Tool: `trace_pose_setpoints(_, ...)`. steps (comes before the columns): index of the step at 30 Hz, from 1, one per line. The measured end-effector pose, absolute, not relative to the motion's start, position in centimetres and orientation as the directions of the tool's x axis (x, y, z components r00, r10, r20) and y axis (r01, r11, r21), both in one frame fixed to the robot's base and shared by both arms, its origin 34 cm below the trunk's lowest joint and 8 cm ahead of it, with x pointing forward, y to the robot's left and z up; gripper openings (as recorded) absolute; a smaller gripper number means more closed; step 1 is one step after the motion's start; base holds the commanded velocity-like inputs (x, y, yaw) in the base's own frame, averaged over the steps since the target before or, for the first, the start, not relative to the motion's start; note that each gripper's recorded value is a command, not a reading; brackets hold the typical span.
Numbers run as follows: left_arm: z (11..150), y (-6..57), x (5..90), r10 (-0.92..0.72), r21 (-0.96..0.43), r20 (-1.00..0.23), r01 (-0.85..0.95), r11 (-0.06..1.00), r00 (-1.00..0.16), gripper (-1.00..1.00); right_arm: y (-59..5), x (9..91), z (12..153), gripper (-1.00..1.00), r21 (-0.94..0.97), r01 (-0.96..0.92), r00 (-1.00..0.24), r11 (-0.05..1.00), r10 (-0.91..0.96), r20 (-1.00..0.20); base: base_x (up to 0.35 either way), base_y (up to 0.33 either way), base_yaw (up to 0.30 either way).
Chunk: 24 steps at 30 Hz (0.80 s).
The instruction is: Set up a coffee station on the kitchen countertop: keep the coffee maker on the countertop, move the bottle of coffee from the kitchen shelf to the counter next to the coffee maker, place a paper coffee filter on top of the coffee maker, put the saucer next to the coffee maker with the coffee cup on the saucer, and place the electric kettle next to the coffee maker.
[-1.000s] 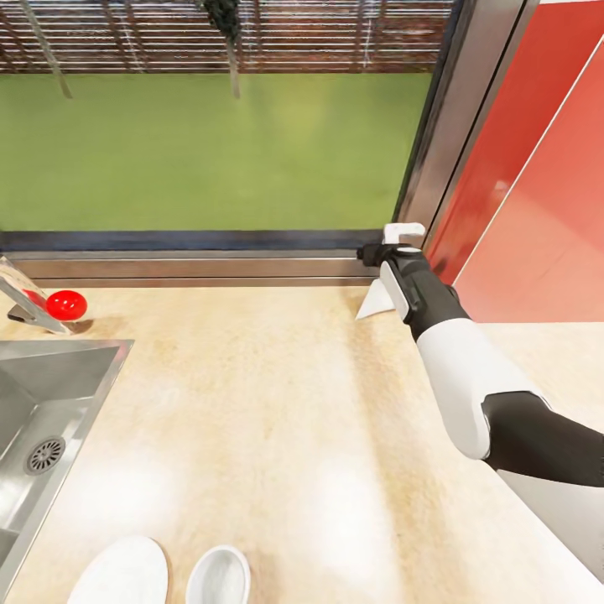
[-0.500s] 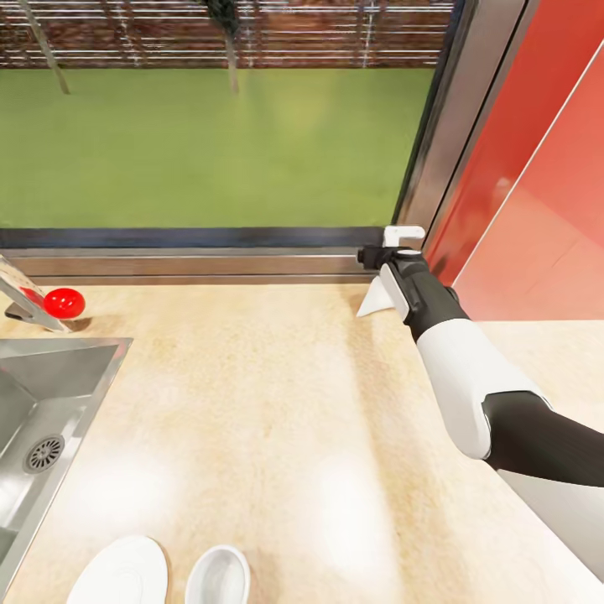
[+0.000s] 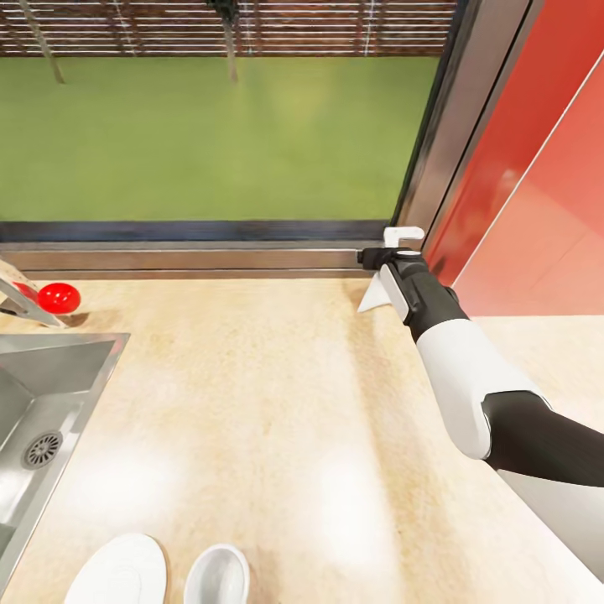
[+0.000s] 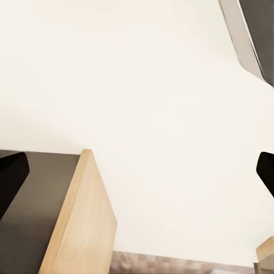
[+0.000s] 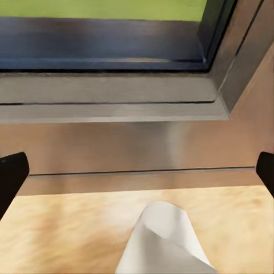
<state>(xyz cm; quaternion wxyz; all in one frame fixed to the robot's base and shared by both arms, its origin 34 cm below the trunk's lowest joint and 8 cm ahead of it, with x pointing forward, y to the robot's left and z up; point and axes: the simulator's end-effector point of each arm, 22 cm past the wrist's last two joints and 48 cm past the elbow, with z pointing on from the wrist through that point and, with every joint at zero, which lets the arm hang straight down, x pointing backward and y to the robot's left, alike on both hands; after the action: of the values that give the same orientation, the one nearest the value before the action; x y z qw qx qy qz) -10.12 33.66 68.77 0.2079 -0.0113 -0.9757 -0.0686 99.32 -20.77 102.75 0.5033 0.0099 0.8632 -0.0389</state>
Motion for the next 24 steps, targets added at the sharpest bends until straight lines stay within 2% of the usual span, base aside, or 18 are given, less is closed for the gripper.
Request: trace_pose_setpoints(24, 69.3, 33.7, -10.9, -0.011, 0.132, 0.428, 0.051, 0.99, -0.904, 1.0, -21.0, 98.5, 98.3, 1.0, -0.077, 0.049, -0.56, 0.996, -0.037, -0.828, -0.021, -0.011, 0.0)
